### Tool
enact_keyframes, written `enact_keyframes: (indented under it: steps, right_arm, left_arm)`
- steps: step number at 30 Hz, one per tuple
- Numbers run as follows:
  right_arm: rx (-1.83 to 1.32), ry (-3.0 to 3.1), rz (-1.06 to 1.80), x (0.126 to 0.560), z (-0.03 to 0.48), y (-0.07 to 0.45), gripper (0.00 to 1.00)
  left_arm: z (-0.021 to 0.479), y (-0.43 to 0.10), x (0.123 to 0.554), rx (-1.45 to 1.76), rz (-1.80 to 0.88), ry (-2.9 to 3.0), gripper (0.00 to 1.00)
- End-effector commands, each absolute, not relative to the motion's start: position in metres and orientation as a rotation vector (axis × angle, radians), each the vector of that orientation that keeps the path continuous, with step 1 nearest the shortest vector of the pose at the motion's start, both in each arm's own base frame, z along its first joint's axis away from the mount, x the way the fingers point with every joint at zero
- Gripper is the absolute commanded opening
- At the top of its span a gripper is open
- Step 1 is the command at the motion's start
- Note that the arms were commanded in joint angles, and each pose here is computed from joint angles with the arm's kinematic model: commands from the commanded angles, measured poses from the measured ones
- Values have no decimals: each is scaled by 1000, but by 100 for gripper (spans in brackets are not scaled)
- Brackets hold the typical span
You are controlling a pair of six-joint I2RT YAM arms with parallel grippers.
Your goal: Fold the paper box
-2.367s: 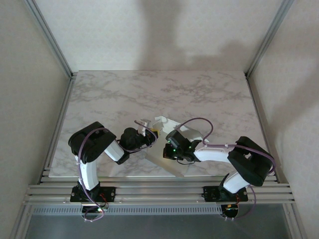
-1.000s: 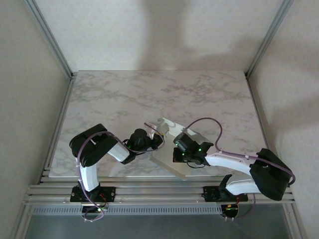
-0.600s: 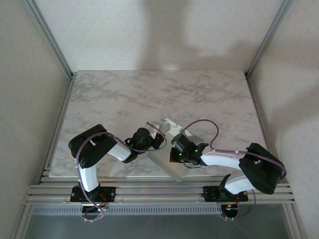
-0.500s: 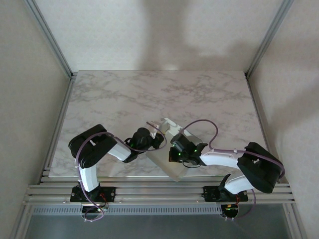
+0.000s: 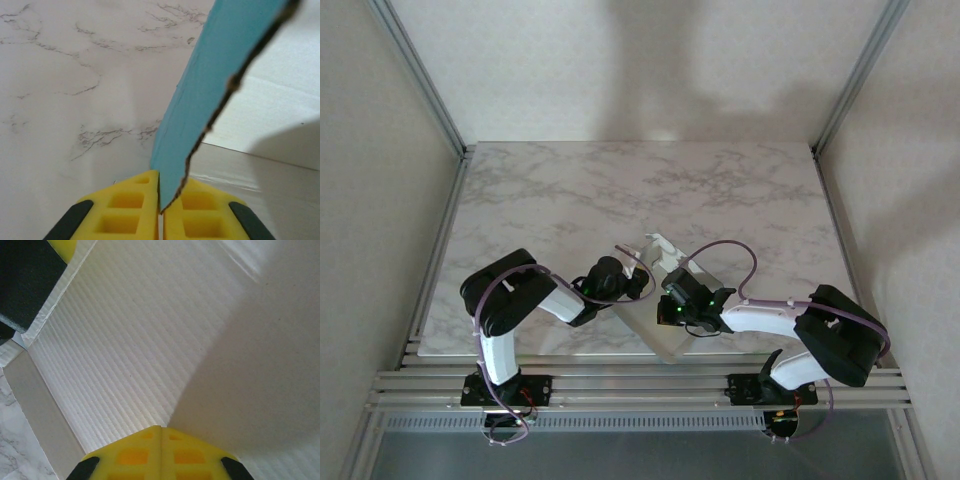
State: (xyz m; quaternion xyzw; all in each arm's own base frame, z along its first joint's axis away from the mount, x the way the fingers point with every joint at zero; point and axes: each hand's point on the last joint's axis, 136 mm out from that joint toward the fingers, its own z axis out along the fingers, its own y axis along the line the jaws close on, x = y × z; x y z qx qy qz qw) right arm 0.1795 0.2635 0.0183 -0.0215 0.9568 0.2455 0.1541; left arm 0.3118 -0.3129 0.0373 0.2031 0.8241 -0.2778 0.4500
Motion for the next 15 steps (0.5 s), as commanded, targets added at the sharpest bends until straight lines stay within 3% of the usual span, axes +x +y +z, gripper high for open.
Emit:
enact_keyframes:
  steps: [1, 9, 15]
  right_arm:
    - [-58, 2816, 615, 165, -1, 247, 0]
    - [-68, 2797, 634, 170, 6, 253, 0]
    - [-149, 2721, 726, 177, 41, 270, 2]
  left_arm:
    - [-2, -308, 295, 573, -644, 2172, 7]
    - [-9, -306, 289, 588, -623, 2186, 5]
    - [-8, -307, 289, 615, -570, 2181, 5]
